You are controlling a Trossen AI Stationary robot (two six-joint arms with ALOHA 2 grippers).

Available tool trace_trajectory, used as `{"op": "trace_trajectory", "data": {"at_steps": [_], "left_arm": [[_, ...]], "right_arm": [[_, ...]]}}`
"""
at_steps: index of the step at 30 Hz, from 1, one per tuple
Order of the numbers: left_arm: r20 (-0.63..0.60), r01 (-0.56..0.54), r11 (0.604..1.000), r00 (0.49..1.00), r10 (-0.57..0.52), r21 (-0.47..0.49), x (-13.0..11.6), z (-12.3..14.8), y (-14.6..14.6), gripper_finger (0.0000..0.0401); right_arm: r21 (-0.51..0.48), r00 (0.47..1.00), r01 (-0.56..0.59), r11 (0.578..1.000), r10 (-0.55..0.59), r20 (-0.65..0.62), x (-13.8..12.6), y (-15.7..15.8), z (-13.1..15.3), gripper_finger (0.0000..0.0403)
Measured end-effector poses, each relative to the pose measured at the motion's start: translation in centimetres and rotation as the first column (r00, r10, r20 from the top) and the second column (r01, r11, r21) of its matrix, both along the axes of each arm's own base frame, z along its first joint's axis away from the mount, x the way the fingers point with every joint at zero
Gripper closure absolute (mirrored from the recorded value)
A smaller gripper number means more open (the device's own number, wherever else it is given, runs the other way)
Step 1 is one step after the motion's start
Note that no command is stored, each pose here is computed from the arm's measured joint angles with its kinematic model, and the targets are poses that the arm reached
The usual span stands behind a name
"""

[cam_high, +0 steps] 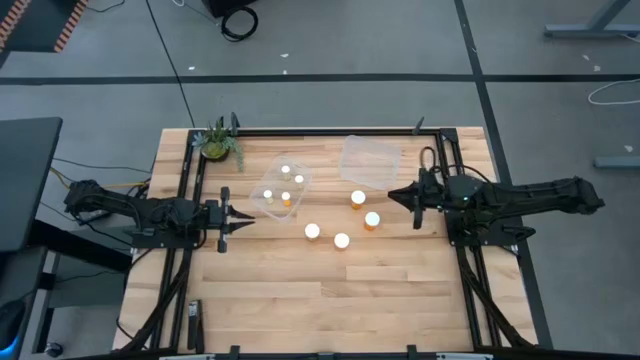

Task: Pick and place medicine bottles into bin by pill shape (circle, oval)
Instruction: Put the large orange pill bottle into the right transparent bin

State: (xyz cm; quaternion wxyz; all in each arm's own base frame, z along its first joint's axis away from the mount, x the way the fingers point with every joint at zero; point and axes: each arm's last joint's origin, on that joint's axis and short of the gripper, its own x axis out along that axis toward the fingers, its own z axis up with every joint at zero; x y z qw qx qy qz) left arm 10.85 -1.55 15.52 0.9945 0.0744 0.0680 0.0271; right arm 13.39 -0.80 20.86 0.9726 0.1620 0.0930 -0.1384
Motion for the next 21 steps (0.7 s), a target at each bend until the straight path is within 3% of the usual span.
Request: {"op": "trace_trajectory", "data": {"at_steps": [4,7,13,21], "left_arm": [[0.0,0.0,1.0,1.0,0.0,0.0,0.0,0.0,0.0,0.0348],[0.0,0.0,1.0,1.0,0.0,0.0,0.0,0.0,0.0,0.0352],[0.0,0.0,1.0,1.0,0.0,0.0,0.0,0.0,0.0,0.0354],[0.0,0.0,1.0,1.0,0.0,0.0,0.0,0.0,0.0,0.0344]], "right_arm": [[-0.017,0.993,0.099,0.995,-0.1,-0.067,1.0,-0.3,-0.8,0.0366],[-0.017,0.985,0.155,0.988,-0.155,-0.07,1.8,-0.6,0.1,0.0366],[-0.053,0.981,0.148,0.987,-0.154,-0.122,4.0,-0.8,2.2,0.0364],[-0.074,0.925,0.154,0.985,-0.17,-0.339,8.1,-1.4,3.1,0.032]]}}
